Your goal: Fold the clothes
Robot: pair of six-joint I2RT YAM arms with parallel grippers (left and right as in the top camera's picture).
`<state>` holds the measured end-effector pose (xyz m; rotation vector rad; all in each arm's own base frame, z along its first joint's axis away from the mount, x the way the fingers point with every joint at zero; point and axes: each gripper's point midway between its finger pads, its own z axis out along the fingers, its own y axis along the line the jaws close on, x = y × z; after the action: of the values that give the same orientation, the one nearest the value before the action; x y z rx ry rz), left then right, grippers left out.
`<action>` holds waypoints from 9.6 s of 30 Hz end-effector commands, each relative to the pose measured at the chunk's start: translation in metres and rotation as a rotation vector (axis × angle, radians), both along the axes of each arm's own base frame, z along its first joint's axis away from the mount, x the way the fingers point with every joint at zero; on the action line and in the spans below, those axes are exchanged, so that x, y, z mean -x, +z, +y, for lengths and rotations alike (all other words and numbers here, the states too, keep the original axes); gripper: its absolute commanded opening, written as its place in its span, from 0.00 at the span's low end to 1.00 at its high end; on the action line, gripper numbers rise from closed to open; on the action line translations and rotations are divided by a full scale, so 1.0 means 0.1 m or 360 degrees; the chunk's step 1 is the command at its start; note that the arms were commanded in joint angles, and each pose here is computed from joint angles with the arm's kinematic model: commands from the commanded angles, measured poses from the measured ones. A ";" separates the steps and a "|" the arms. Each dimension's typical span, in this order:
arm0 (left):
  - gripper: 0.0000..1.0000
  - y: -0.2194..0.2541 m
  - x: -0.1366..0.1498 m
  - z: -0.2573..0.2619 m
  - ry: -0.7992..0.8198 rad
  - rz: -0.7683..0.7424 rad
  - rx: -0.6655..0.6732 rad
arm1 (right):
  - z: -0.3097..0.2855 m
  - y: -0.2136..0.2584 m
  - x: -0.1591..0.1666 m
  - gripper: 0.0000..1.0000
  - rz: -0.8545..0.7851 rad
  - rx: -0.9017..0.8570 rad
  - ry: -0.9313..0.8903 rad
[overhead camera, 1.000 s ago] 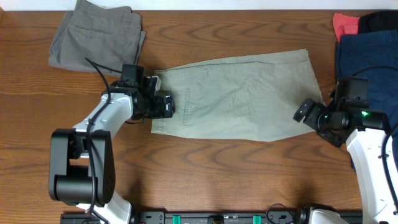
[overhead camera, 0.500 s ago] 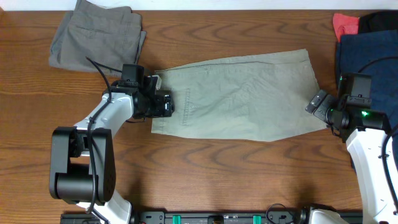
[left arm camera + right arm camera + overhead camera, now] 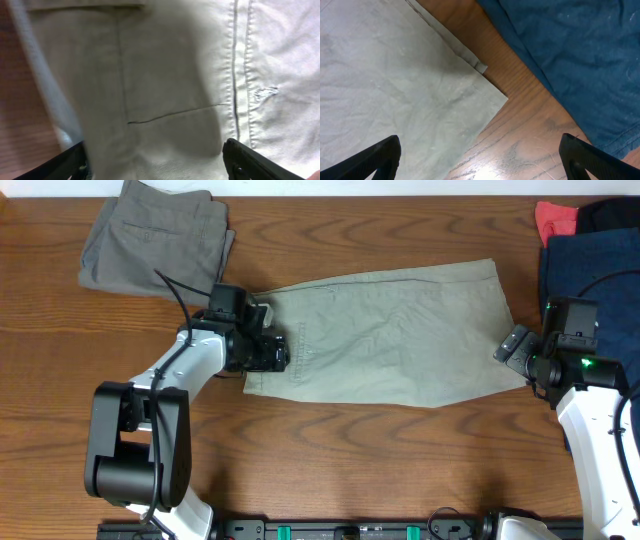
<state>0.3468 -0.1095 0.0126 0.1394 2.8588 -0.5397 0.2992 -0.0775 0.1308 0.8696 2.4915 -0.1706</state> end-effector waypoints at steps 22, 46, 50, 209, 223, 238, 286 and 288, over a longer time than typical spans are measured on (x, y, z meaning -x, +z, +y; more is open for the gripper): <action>0.06 0.48 0.12 0.98 0.0433 0.0095 -0.0516 | -0.01 0.01 0.00 0.99 0.0003 0.0036 0.0015; 0.06 2.16 0.34 0.42 0.0237 -0.0219 -0.0433 | -0.01 0.01 0.00 0.99 0.0003 0.0036 0.0015; 0.06 1.97 0.42 0.57 0.0263 -0.0101 -0.0571 | -0.01 0.02 0.00 0.99 0.0002 0.0036 0.0015; 0.06 2.11 0.32 0.64 0.0519 -0.0173 0.0023 | 0.00 0.01 0.00 0.99 0.0003 0.0036 0.0017; 0.06 2.09 -0.45 -0.52 0.0424 -0.0403 0.0335 | -0.01 0.01 0.00 0.99 0.0003 0.0037 0.0017; 0.06 1.35 -0.61 -1.56 0.0137 -0.0322 0.0389 | 0.00 0.01 0.00 0.99 0.0003 0.0036 0.0017; 0.06 1.55 -0.35 0.10 0.0454 -0.0271 -0.0234 | -0.01 0.01 0.00 0.99 0.0003 0.0037 0.0017; 0.06 1.64 -0.35 0.30 0.0508 -0.0298 -0.0256 | -0.01 0.02 -0.01 0.99 0.0002 0.0037 0.0017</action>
<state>0.3778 -0.1038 0.1513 -0.2441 2.7349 -0.2846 0.2991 -0.0778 0.1308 0.8696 2.4909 -0.1734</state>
